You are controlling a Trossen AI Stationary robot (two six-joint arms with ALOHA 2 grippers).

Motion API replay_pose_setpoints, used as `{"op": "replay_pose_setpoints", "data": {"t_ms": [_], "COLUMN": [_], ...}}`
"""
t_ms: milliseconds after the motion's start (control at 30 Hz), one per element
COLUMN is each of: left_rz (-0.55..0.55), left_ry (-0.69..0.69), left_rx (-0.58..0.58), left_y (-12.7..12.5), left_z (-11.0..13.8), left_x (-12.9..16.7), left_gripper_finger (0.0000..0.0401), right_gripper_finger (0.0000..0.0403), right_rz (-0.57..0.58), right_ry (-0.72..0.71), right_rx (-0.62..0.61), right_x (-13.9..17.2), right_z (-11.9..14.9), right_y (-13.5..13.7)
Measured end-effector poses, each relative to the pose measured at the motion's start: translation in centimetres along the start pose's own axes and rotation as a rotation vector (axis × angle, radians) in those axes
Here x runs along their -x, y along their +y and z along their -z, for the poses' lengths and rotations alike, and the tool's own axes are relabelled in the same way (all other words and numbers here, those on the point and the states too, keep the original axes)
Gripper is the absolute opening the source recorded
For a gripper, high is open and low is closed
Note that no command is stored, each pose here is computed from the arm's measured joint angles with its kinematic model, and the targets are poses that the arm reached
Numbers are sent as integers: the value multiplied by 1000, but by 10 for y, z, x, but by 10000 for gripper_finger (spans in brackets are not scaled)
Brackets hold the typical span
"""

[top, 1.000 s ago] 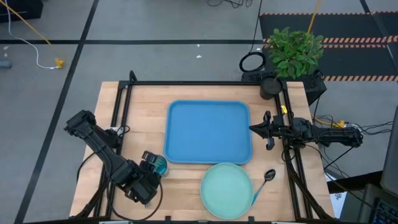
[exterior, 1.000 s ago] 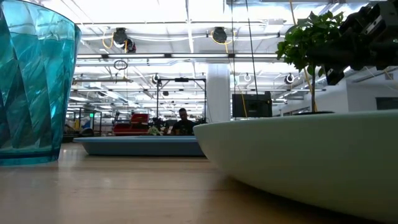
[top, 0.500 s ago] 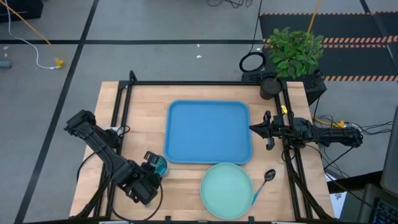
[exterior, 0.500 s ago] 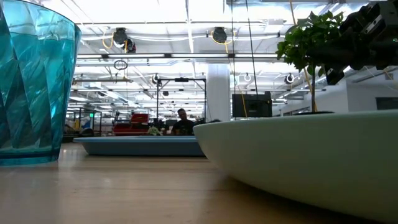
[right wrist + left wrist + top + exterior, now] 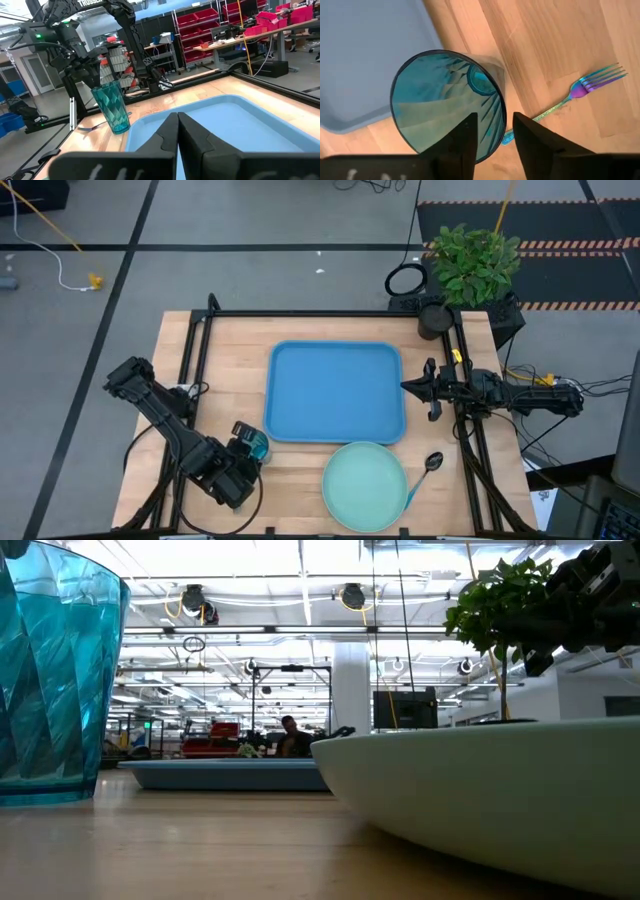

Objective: Pick and place plate/cup/fork/spoon on tray
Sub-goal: Put the blue glass on the blue serving tray

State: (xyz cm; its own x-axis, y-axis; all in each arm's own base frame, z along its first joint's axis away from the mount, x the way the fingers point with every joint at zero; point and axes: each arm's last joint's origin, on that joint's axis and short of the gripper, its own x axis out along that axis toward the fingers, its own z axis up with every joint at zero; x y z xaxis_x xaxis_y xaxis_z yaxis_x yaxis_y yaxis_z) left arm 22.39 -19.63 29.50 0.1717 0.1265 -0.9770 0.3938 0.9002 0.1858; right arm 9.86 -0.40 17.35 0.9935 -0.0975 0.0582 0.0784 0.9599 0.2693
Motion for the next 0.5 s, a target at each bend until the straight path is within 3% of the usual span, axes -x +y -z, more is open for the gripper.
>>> {"op": "replay_pose_setpoints", "data": {"t_ms": [500], "left_rz": [-9], "left_ry": [29], "left_rx": [-23], "left_y": [-5], "left_z": [5], "left_x": [-28], "left_gripper_finger": [145], "right_gripper_finger": [0], "right_rz": [1], "right_ry": [0], "right_rx": [1], "right_x": [0], "right_z": [0], "right_y": [0]}}
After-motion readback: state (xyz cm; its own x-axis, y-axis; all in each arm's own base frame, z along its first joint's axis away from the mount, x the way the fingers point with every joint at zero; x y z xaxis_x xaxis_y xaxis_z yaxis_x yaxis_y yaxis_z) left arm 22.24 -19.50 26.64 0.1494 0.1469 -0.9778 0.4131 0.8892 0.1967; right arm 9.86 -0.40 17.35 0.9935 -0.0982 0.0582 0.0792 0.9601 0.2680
